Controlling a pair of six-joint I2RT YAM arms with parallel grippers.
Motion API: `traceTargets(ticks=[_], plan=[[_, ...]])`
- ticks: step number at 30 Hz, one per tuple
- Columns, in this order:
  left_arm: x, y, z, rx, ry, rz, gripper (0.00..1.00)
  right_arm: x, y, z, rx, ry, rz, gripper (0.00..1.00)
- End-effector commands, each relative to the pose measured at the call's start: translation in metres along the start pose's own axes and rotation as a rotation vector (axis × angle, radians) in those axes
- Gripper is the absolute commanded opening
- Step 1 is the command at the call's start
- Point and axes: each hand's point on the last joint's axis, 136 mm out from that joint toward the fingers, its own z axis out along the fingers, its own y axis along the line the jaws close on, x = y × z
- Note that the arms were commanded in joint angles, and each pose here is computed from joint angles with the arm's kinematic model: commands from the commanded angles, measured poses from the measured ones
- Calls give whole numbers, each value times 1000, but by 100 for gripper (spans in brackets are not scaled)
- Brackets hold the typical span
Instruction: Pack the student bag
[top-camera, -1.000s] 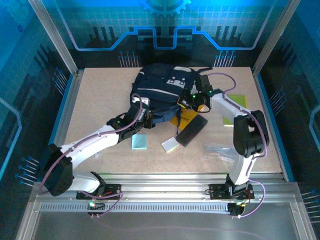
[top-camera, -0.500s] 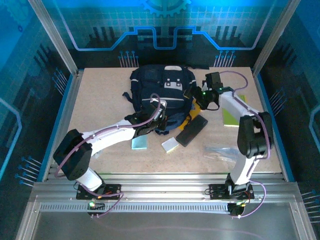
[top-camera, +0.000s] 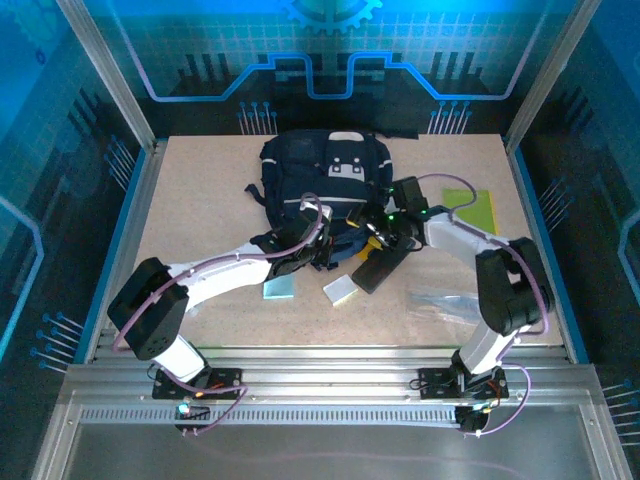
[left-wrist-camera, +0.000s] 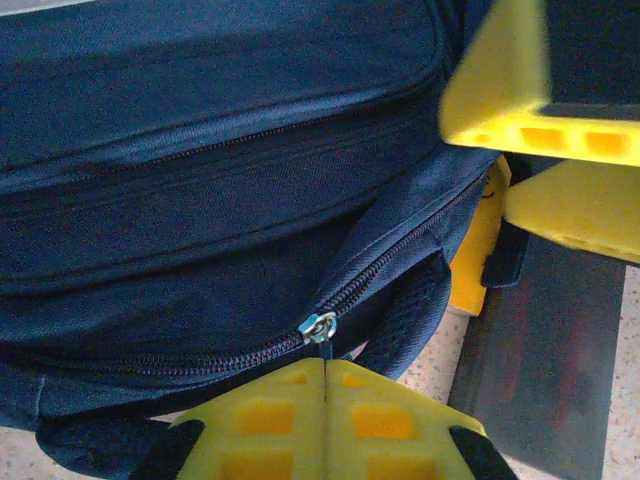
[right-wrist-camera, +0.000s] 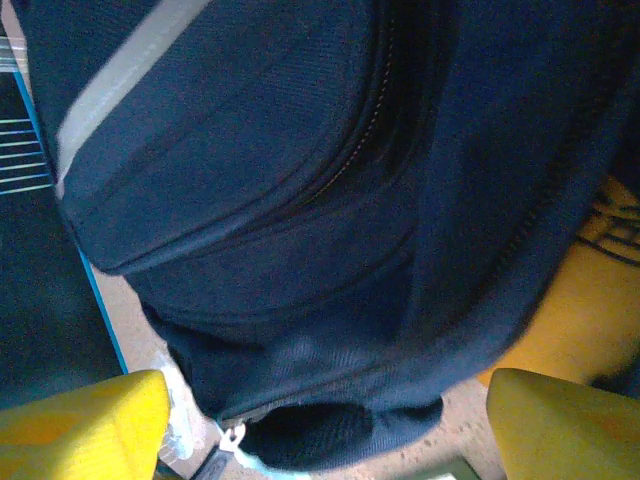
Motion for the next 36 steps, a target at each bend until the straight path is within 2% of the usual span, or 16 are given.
traceTargets(ticks=[1, 2, 4, 5, 6, 7, 13, 19, 22, 27, 28, 30, 31, 33, 36], plan=[[-1, 4, 3, -19, -39, -18, 0, -14, 9, 19, -28, -37, 45, 80], [0, 6, 4, -25, -45, -19, 0, -17, 5, 24, -14, -49, 54, 74], [2, 11, 7, -39, -48, -25, 0, -22, -6, 31, 22, -67, 73, 50], [4, 15, 8, -50, -45, -26, 0, -25, -9, 33, 27, -75, 78, 32], [7, 21, 11, -66, -42, -28, 0, -27, -12, 32, 30, -85, 80, 9], [9, 26, 13, -84, -40, -30, 0, -29, -12, 30, 25, -94, 75, 0], [21, 88, 18, -253, -39, -74, 0, -39, -12, 2, 18, -141, 36, 0], [13, 133, 3, -323, -75, -135, 0, -47, -15, -6, 8, -140, 43, 0], [3, 123, -1, -264, -82, -124, 0, -45, -3, -4, -12, -120, 22, 0], [-17, 70, -15, -83, -67, -150, 0, -37, 11, 0, -15, -98, -13, 0], [-18, 59, -17, -57, -60, -156, 7, -36, 12, 1, -19, -96, -13, 0], [-20, 37, -19, -9, -34, -178, 30, -33, 15, 3, -23, -91, -11, 0], [-17, 28, -18, 9, -16, -194, 37, -32, 17, 4, -26, -92, -13, 0], [-13, 11, -12, 35, 36, -223, 43, -28, 19, 8, -23, -94, -14, 0], [-1, 3, 1, -5, 100, -216, 44, -23, 23, 13, -39, -94, -9, 0]])
